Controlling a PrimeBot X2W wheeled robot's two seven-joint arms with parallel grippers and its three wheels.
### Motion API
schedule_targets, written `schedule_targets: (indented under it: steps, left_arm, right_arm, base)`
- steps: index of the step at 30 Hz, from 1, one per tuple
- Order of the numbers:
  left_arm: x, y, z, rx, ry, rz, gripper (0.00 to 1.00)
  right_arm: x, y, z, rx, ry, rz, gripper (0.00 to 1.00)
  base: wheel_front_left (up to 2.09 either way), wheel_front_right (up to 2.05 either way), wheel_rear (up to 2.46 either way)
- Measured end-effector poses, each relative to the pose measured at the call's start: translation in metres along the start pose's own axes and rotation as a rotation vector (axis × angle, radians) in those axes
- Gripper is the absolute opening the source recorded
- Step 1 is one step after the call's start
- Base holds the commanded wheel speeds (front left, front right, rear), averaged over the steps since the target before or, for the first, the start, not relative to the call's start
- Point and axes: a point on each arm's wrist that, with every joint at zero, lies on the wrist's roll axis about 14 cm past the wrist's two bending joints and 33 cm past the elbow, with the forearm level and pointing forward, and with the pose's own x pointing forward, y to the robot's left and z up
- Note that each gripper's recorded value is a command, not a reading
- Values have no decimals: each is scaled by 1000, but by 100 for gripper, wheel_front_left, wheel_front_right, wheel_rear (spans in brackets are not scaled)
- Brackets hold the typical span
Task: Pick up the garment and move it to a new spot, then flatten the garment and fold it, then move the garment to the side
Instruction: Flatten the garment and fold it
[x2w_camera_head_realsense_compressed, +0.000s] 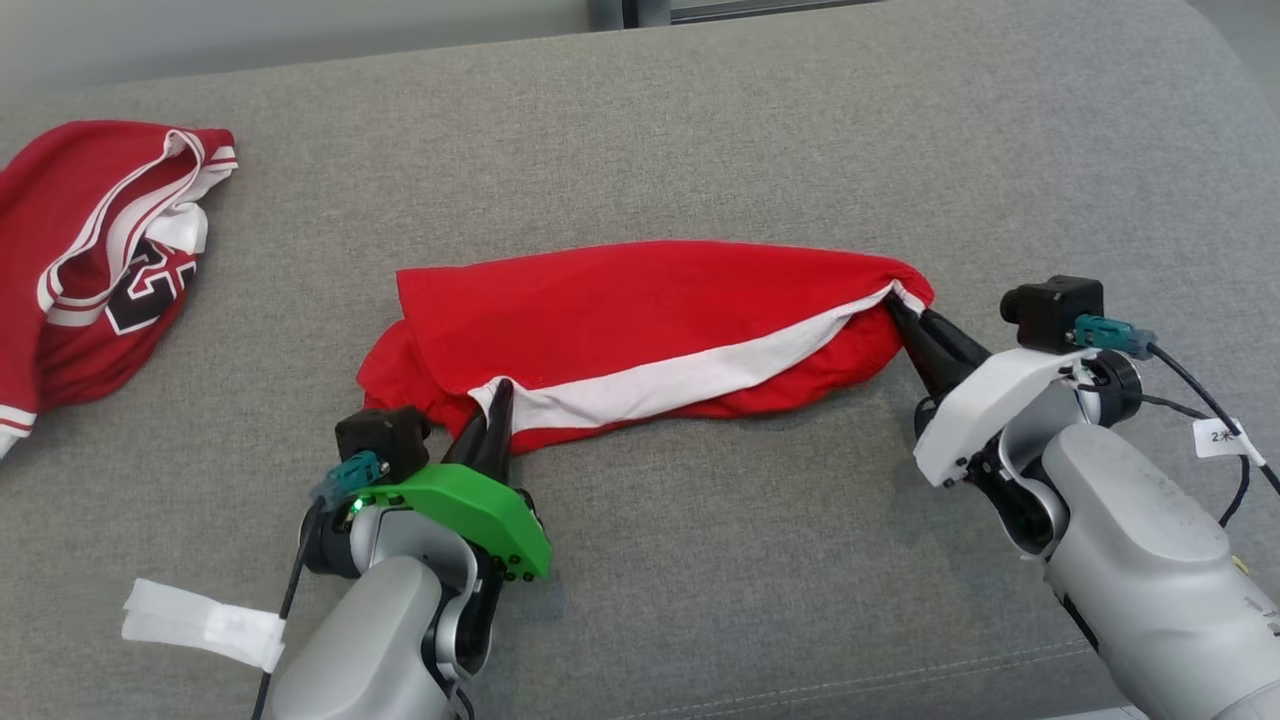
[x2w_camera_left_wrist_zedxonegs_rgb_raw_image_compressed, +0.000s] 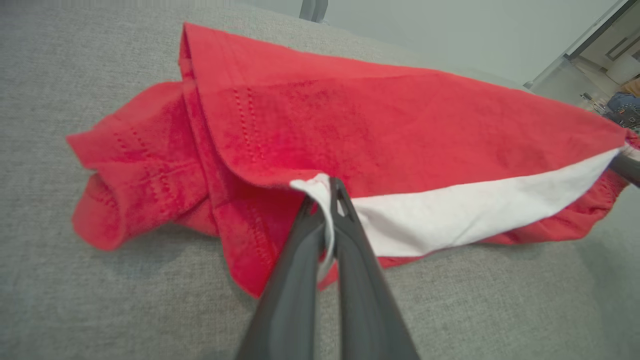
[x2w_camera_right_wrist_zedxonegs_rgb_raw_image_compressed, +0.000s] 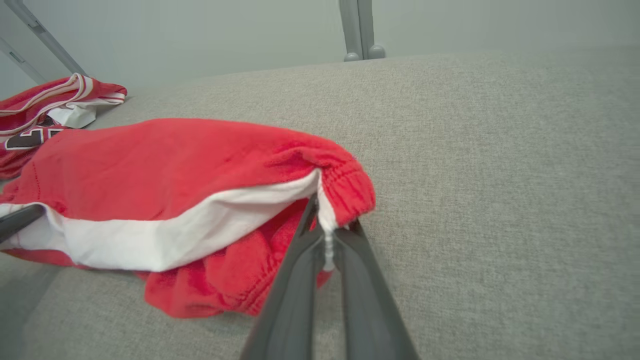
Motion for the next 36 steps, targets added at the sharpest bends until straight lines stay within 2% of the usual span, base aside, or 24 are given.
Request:
schedule_targets:
  steps: [4,8,13,17,20,23,25,27,29,30,33,36]
  left_arm:
    - [2,-2,24,-19,-81,-9,0]
    - [3,-3,63,-47,-195,-13,0]
    - [-5,-15,116,-83,-348,-68,0]
    - [-16,-21,149,-94,-447,-101,0]
    - [-28,-30,175,-97,-526,-142,0]
    - [-42,-43,181,-107,-557,-192,0]
    - [-52,-48,184,-126,-581,-215,0]
    - [-63,-56,198,-137,-633,-252,0]
    - [-87,-75,229,-128,-739,-334,0]
    - [-93,-79,236,-126,-766,-354,0]
    - [-101,-89,241,-144,-780,-394,0]
    - [-87,-82,226,-120,-677,-368,0]
  right_arm:
    - [0,-11,19,24,-79,-29,0]
    - [0,-17,57,38,-201,-40,0]
    - [-6,-9,114,-6,-361,-2,0]
    - [-13,-1,138,-32,-426,22,0]
    - [-21,18,142,-25,-449,70,0]
    - [-33,36,131,46,-448,110,0]
    - [-44,36,136,97,-482,113,0]
    - [-56,32,154,107,-541,113,0]
    - [-79,29,194,88,-666,126,0]
    - [-85,30,202,87,-693,134,0]
    - [-90,37,201,120,-687,164,0]
    - [-75,42,159,138,-495,176,0]
  base:
    - [0,0,0]
    - [0,0,0]
    - [0,0,0]
    - [0,0,0]
    - [0,0,0]
    - [0,0,0]
    - [0,0,0]
    - [0,0,0]
    - [0,0,0]
    - [0,0,0]
    - [0,0,0]
    - [0,0,0]
